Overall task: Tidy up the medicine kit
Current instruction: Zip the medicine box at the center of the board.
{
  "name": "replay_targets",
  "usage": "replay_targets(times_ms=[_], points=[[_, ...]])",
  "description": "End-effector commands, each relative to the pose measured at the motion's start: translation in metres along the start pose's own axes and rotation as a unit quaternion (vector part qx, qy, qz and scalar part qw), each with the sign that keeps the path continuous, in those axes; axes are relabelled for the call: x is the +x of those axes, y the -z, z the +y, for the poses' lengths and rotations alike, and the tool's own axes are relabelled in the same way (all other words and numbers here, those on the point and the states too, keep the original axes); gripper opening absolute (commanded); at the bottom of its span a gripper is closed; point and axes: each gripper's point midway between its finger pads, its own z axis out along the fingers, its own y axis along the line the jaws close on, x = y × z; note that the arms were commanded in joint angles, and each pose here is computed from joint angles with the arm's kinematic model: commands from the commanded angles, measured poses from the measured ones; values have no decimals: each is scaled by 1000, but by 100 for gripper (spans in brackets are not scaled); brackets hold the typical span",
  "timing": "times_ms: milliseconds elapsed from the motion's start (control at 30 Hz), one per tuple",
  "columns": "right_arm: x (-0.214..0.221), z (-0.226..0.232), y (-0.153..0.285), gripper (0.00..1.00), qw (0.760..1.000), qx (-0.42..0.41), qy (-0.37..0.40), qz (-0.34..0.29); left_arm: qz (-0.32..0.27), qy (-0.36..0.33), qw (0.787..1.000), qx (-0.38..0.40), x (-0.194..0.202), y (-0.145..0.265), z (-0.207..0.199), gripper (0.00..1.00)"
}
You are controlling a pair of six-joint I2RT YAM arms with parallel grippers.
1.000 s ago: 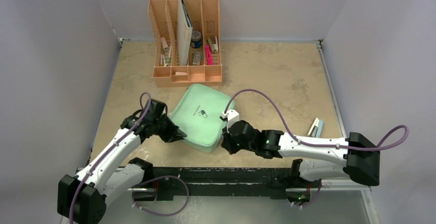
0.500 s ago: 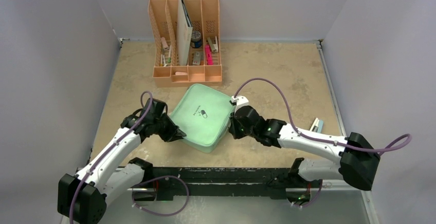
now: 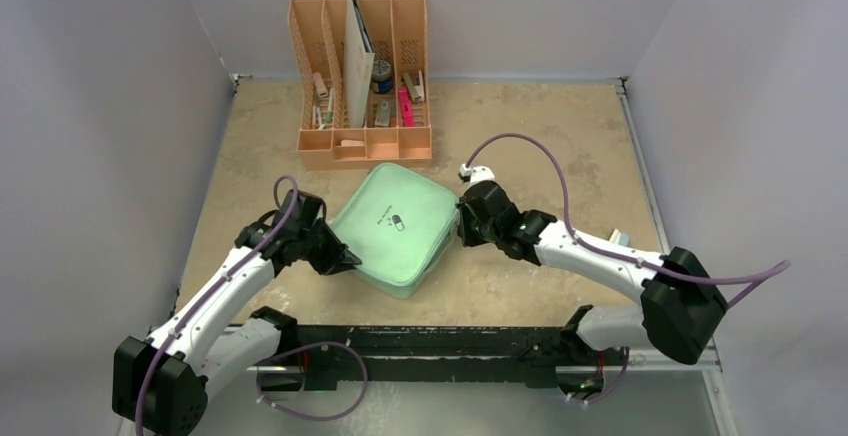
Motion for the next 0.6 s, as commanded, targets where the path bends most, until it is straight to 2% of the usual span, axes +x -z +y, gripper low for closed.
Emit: replay_targets(times_ms=[0, 267, 567], points=[[-9, -39, -3, 0, 997, 78, 10, 3, -16, -35, 997, -59, -4, 1, 29, 0], [-26, -60, -5, 0, 995, 95, -15, -13, -25, -42, 997, -52, -7, 5, 26, 0], [-36, -63, -21, 0, 995, 97, -26, -15, -20, -53, 998, -27, -5, 4, 19, 0]])
